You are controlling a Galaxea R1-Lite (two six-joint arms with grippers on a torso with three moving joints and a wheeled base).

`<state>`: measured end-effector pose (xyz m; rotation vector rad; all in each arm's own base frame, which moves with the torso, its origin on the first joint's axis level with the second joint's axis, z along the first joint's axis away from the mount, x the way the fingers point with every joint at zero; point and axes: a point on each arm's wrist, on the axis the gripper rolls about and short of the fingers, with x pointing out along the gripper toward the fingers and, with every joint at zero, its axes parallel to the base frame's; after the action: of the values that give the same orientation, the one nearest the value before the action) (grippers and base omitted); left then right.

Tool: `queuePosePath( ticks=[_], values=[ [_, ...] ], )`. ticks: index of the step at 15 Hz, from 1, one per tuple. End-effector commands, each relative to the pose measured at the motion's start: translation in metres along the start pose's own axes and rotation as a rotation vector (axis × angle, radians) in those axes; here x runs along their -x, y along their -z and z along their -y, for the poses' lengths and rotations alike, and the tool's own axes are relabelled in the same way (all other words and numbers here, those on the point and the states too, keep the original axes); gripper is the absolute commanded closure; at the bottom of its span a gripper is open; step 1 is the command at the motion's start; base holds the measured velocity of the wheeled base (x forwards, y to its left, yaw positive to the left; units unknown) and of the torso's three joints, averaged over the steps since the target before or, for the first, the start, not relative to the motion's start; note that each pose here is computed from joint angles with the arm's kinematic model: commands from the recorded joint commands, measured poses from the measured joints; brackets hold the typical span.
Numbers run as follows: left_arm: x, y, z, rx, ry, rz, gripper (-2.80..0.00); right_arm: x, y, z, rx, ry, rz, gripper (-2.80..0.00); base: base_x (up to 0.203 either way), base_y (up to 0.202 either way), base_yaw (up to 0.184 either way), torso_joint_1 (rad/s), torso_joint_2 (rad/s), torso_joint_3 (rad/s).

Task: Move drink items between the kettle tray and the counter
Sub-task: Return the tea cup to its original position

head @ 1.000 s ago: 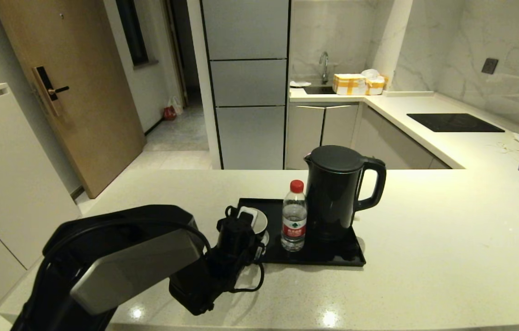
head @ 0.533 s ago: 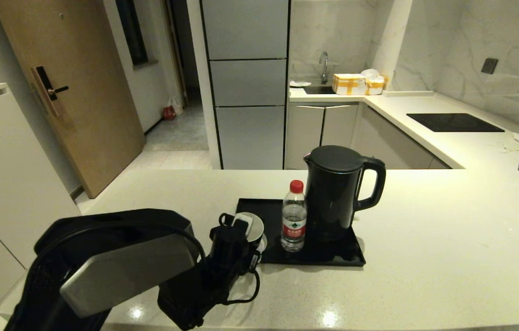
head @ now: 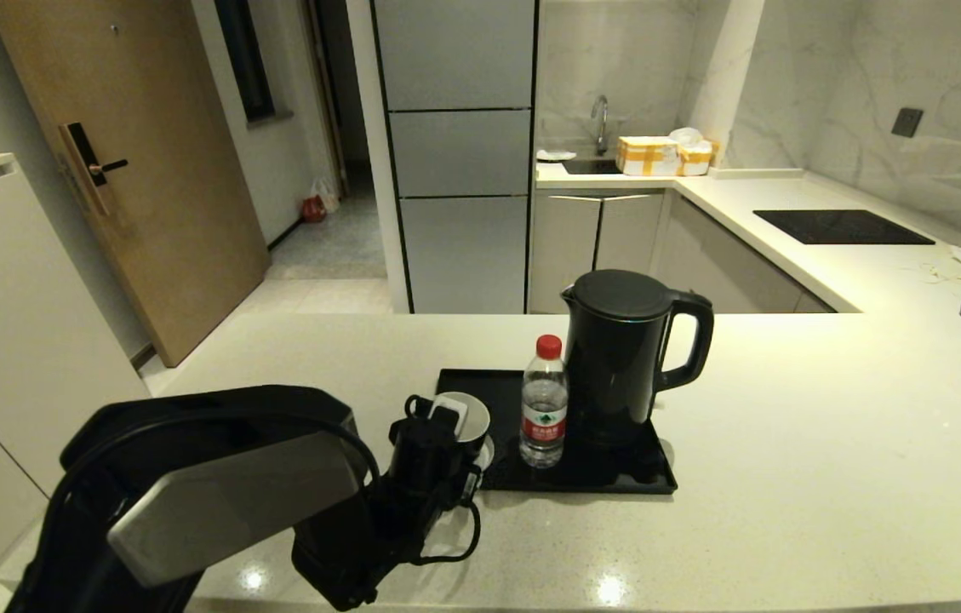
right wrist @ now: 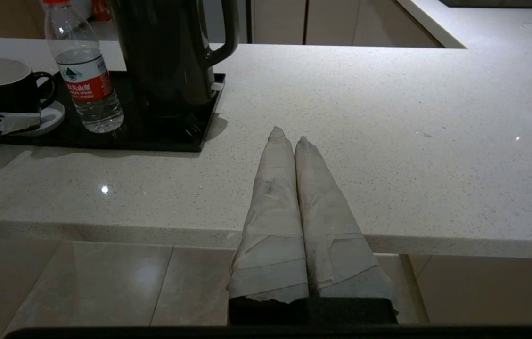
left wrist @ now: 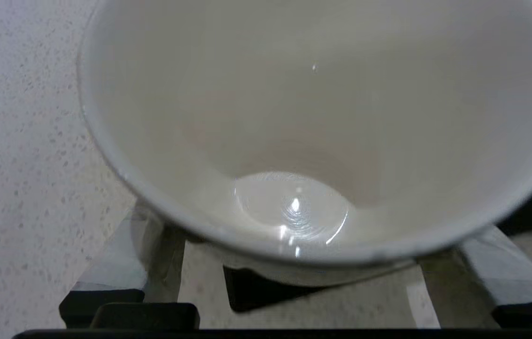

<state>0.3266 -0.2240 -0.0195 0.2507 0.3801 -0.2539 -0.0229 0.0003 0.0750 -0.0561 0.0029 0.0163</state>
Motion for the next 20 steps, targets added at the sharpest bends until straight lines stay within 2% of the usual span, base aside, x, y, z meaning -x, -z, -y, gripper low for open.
queuePosePath(
  ticks=[1, 6, 14, 20],
  values=[
    [-0.003, -0.004, 0.001, 0.006, -0.003, 0.016, 0.0, 0.0, 0.0, 0.0, 0.001, -0.001, -0.001, 0.0, 0.0, 0.0, 0.0, 0.0, 0.0, 0.0],
    [-0.009, -0.011, 0.003, 0.012, 0.008, 0.024, 0.0, 0.0, 0.0, 0.0, 0.001, -0.001, -0.001, 0.0, 0.0, 0.0, 0.0, 0.0, 0.0, 0.0],
    [-0.014, -0.01, 0.009, 0.006, 0.02, 0.016, 0.0, 0.0, 0.0, 0.0, 0.001, -0.001, -0.001, 0.0, 0.0, 0.0, 0.0, 0.0, 0.0, 0.0],
    [-0.014, -0.015, 0.013, 0.0, 0.042, -0.009, 0.0, 0.0, 0.0, 0.0, 0.001, -0.001, -0.001, 0.0, 0.0, 0.0, 0.0, 0.0, 0.0, 0.0]
  ],
)
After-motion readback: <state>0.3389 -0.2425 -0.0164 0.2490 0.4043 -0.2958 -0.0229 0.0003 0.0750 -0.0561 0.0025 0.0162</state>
